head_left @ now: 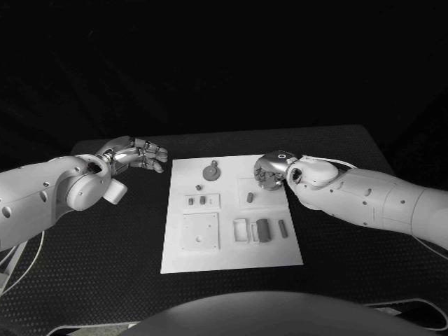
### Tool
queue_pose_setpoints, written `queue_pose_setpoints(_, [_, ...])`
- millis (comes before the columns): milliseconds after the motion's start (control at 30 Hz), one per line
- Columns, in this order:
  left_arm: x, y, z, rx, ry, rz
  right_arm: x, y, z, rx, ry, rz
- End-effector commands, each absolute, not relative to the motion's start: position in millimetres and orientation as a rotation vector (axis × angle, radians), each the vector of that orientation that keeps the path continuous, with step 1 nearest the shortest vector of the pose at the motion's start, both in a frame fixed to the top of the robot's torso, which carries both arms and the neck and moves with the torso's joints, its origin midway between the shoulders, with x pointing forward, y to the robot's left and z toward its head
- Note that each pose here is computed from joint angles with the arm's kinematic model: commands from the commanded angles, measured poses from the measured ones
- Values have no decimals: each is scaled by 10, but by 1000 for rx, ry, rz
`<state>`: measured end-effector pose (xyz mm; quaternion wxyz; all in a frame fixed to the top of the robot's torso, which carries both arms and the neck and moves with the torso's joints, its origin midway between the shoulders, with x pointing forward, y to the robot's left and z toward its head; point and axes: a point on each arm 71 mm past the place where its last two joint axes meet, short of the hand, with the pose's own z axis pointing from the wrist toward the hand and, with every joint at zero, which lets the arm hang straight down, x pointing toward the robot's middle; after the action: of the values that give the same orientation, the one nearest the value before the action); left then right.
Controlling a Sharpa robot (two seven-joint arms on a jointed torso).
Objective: Assemble the parts on the task board
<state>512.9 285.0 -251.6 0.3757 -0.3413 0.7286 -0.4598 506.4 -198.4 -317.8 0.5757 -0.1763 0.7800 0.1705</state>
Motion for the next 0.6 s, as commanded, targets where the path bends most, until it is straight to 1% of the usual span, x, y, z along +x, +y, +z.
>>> queue_pose_setpoints(33, [5124,2832,-2503,-863,1870,-1194,5018,-2038,-3305,-449,1893,340])
queue_pose_setpoints(600, [5124,2834,-2504,-863,1871,-1193,5011,-2010,-3297,-478,1865,321])
